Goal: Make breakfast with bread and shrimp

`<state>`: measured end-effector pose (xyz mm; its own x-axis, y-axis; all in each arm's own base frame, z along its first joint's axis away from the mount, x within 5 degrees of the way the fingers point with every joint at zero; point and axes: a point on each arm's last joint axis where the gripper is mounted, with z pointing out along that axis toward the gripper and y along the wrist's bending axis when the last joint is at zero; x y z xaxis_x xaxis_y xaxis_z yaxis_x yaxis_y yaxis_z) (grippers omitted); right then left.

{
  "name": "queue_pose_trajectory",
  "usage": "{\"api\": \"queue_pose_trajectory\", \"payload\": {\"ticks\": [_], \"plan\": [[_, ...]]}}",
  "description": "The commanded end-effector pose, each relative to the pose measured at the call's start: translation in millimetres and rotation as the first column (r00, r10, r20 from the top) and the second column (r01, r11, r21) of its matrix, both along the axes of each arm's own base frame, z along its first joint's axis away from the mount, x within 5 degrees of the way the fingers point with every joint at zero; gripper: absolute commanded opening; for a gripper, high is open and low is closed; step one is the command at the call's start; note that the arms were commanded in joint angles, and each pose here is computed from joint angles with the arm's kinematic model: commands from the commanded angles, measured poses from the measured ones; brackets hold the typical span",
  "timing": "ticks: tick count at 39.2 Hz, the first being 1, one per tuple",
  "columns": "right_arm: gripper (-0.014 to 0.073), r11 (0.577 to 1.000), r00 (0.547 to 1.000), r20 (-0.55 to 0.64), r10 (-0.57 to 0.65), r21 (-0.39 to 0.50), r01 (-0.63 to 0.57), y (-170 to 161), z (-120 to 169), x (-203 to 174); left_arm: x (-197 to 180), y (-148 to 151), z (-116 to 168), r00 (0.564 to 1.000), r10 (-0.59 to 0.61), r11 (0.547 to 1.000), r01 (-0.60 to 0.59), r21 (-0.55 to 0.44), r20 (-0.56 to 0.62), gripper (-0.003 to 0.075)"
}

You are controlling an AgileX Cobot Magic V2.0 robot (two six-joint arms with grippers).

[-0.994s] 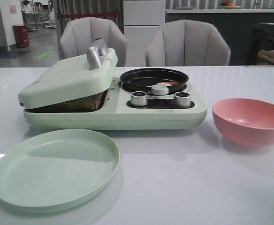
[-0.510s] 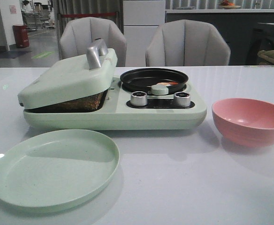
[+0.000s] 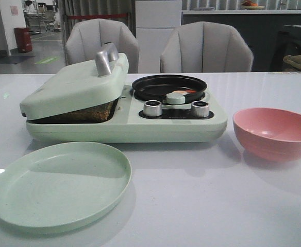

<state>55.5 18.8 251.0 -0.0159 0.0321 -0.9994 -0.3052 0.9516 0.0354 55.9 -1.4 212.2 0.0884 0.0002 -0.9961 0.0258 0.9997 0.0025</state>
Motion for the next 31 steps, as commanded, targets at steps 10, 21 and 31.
{"api": "queue_pose_trajectory", "payload": {"ticks": [10, 21, 31], "plan": [[0.0153, 1.000, 0.996, 0.085, -0.019, 0.006, 0.018, -1.4, 9.9, 1.0, -1.2, -0.6, 0.7, 0.997, -0.010, 1.000, 0.011, -0.022, 0.075, 0.0134], [0.0153, 0.981, 0.985, 0.063, -0.161, 0.121, 0.153, -9.9, -10.1, 4.7, -1.2, -0.6, 0.7, 0.997, -0.010, 1.000, 0.011, -0.022, 0.075, 0.0134], [0.0153, 0.967, 0.958, 0.138, -0.250, 0.091, 0.240, -15.9, -25.0, -4.9, -1.2, -0.6, 0.7, 0.997, -0.010, 1.000, 0.011, -0.022, 0.075, 0.0134]]}}
